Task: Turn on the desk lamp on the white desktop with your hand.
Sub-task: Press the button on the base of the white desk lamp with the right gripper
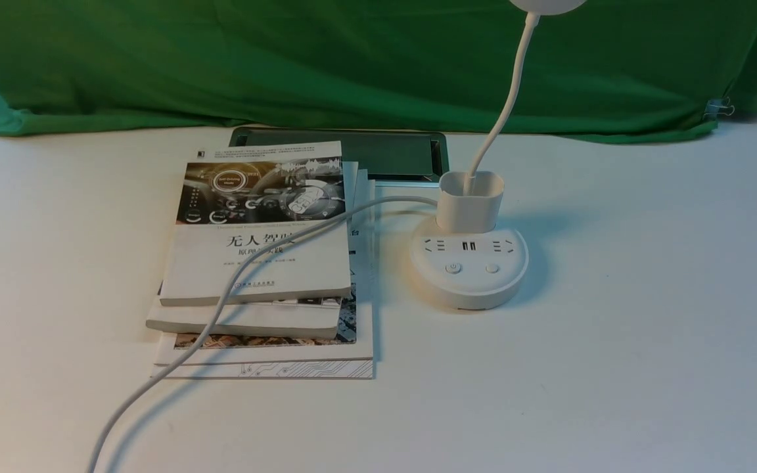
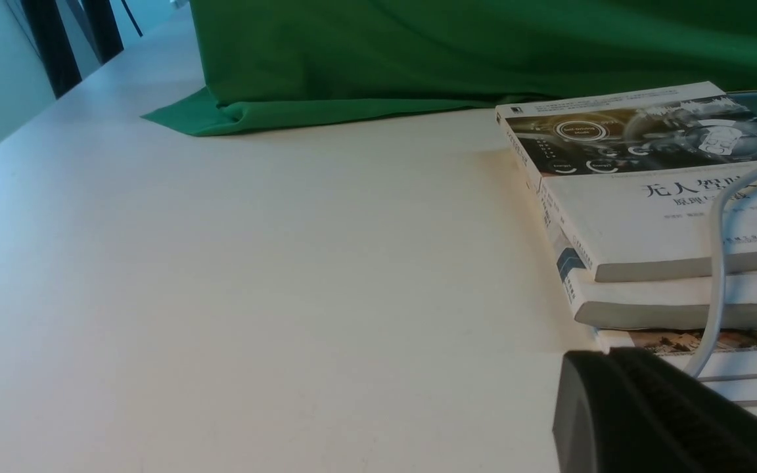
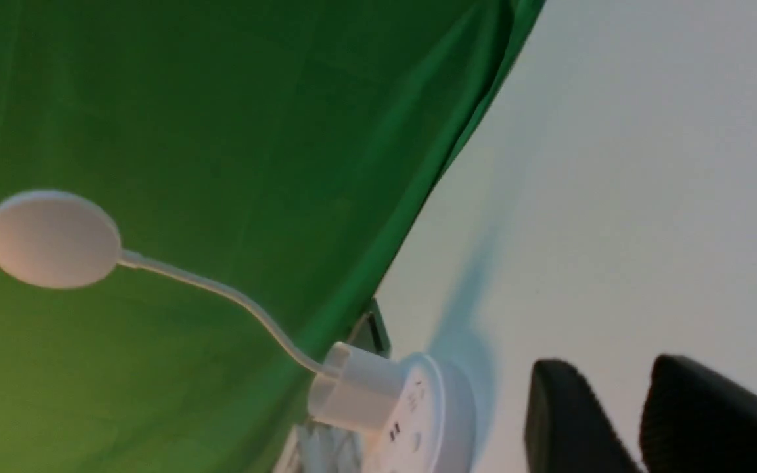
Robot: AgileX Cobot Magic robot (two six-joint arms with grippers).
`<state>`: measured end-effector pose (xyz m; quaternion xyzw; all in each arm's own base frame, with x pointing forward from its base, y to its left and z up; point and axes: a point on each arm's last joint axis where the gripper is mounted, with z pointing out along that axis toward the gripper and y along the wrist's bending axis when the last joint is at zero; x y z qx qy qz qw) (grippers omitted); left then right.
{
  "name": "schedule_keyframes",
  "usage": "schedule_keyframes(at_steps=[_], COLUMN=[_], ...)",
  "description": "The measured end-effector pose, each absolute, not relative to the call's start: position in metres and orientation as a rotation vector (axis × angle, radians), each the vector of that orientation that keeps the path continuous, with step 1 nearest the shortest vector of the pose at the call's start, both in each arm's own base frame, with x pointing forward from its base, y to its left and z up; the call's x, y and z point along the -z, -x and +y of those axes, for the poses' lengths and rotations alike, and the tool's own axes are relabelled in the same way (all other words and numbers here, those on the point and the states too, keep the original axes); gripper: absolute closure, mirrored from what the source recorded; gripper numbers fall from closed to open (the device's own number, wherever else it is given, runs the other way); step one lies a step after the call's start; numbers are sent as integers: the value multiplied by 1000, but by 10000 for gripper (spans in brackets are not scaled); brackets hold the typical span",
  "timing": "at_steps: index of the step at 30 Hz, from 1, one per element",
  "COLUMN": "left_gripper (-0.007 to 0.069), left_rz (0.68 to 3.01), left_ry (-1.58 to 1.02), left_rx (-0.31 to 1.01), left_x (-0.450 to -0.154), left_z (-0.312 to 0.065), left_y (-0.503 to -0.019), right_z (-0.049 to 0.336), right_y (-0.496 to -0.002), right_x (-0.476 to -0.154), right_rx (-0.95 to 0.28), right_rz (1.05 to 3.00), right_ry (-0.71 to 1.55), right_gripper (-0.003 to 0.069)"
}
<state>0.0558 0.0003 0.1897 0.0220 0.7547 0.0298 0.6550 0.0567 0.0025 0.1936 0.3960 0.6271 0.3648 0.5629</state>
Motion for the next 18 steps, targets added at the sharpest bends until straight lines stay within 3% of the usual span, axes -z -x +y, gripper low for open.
schedule_keyframes(at_steps=[8, 11, 14, 16, 18], left_gripper=[604, 604, 604, 604, 604], left_rz=[1711, 1711, 1711, 1711, 1711], left_ry=[-50, -50, -50, -50, -50], left_rx=[-68, -68, -68, -68, -68], left_x=[-190, -190, -190, -190, -190], left_z=[0, 0, 0, 0, 0], left_y=[-56, -56, -56, -56, -56], right_z=[1, 3, 5, 6, 7], right_y=[-57, -56, -52, -50, -53], right_x=[-199, -206, -241, -275, -313], right_rx=[-717, -654, -573, -477, -332], right_rz=[1482, 1518, 1485, 1451, 1438], right_ry=[-747, -618, -427, -287, -133], right_gripper=[422, 456, 546, 610, 628])
